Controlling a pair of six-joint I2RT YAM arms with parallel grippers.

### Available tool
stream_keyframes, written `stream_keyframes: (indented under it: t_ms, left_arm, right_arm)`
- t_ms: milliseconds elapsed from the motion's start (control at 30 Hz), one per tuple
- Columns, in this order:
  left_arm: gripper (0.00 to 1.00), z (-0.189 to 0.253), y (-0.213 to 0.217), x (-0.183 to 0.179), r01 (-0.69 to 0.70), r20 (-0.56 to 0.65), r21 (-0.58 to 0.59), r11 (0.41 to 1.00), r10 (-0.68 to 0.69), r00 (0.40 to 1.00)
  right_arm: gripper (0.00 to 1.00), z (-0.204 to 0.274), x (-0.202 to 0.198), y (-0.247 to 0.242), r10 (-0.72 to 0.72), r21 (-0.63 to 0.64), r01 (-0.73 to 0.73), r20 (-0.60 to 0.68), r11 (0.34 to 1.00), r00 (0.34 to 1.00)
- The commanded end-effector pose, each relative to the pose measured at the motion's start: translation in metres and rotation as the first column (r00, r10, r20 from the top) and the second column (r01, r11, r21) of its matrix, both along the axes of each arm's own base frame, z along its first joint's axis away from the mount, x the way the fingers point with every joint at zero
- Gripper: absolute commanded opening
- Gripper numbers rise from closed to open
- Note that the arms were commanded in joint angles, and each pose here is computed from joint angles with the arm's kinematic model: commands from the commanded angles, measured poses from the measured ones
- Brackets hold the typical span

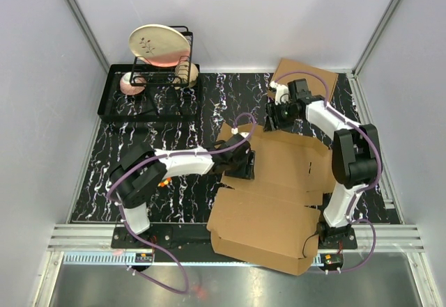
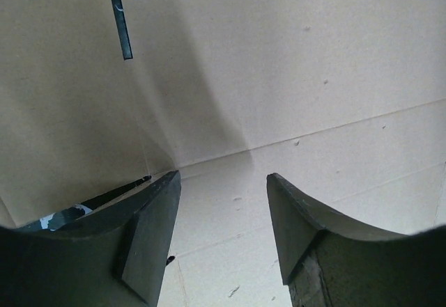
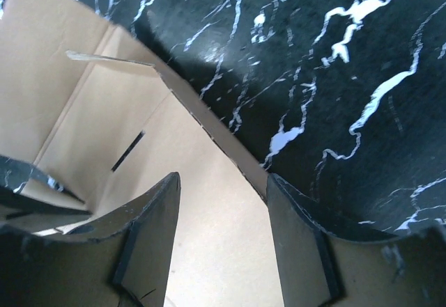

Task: Fold the paper box

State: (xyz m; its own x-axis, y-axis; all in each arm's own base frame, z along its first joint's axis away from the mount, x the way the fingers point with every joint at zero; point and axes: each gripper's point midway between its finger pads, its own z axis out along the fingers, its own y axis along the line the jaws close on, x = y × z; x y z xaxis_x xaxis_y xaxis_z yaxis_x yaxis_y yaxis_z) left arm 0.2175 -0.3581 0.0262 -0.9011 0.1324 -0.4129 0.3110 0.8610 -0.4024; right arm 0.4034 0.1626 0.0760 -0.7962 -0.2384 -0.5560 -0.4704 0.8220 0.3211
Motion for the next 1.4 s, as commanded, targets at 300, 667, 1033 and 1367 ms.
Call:
stream_keyframes:
  t_ms: [300,667,1033,1367]
  left_arm:
    - [0.60,-0.030,0.072,0.020,-0.151,0.056,0.239,0.959,0.141,0.988]
    - [0.60,-0.032,0.087,0.018,-0.162,0.074,0.274,0.948,0.148,0.986]
    - [0.60,-0.043,0.096,0.010,-0.162,0.064,0.299,0.940,0.150,0.987]
    - [0.60,-0.049,0.100,0.008,-0.160,0.059,0.310,0.937,0.149,0.987]
  right_arm:
    - [0.54,0.018,-0.027,0.010,0.031,-0.116,-0.023,0.075,0.993,0.997]
    - [0.45,0.003,-0.009,0.012,0.053,-0.317,-0.003,0.151,0.949,0.987]
    - [0.49,-0.007,0.009,0.010,0.075,-0.429,0.016,0.195,0.903,0.978]
    - [0.56,-0.004,0.015,0.018,0.115,-0.426,-0.026,0.185,0.905,0.976]
